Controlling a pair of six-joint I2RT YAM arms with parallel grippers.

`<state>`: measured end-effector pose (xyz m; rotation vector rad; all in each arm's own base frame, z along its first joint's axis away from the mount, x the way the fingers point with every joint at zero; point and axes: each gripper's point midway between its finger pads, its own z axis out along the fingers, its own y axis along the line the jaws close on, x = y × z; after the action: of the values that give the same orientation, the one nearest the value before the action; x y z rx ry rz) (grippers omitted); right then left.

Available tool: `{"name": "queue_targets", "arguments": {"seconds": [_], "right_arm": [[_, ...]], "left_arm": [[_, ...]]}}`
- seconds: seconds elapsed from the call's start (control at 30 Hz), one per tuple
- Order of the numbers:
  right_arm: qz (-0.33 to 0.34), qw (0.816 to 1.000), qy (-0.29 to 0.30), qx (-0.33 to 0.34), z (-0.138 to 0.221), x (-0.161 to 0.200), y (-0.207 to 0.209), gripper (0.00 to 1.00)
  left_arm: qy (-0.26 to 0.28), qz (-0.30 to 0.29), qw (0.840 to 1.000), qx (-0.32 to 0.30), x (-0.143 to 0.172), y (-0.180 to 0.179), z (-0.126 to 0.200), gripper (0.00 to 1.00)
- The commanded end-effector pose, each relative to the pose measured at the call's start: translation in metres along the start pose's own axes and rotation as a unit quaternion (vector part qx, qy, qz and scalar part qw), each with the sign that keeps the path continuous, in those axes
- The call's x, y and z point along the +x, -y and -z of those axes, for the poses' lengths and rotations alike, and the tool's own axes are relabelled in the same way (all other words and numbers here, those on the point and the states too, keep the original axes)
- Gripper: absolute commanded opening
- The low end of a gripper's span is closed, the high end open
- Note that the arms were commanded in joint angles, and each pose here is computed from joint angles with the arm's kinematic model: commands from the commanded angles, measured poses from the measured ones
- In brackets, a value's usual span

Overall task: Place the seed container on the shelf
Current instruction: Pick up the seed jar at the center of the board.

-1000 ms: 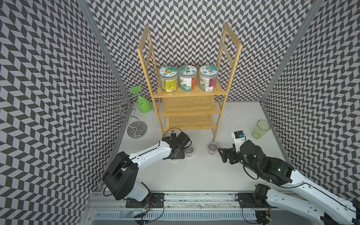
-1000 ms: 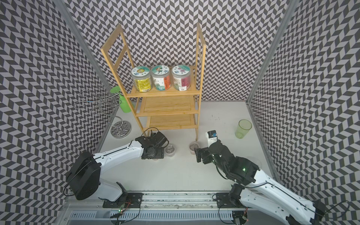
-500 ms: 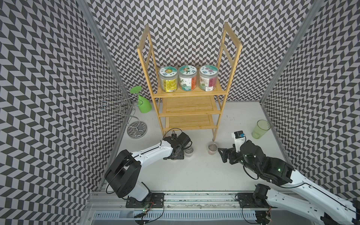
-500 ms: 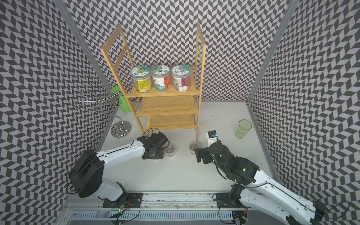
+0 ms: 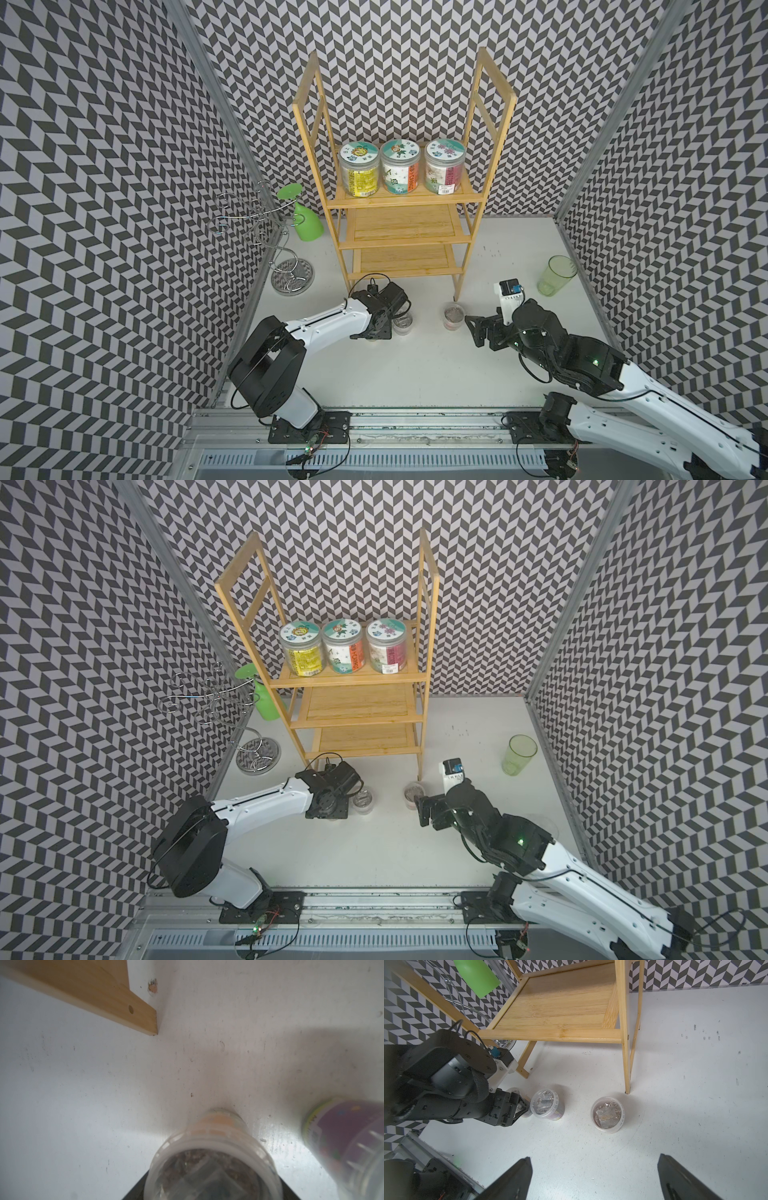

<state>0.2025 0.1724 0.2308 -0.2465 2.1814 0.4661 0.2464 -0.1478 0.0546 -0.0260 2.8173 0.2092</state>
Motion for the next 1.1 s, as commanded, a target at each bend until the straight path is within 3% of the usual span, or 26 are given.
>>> {"name": "queue_targets", "arguments": {"seconds": [0.0,0.23,0.9,1.07], "right_arm": [[-0.006,1.0,0.014,-0.003,0.001,-0.006,-0.001,0.98],[-0.007,1.0,0.017,-0.005,0.003,-0.008,-0.001,0.98],[0.015,0.999,0.036,-0.013,0.005,-0.029,-0.012,0.97],[0.024,0.999,0.038,-0.013,0.005,-0.032,-0.013,0.97]], "left_arm": [[0.021,0.005,1.0,0.003,-0.012,-0.003,0.015,0.7],[0.026,-0.001,1.0,-0.005,-0.014,-0.014,0.035,0.68],[0.041,-0.02,0.999,0.01,-0.025,-0.037,0.14,0.68],[0.058,-0.013,0.997,0.054,-0.032,-0.03,0.162,0.67]]}}
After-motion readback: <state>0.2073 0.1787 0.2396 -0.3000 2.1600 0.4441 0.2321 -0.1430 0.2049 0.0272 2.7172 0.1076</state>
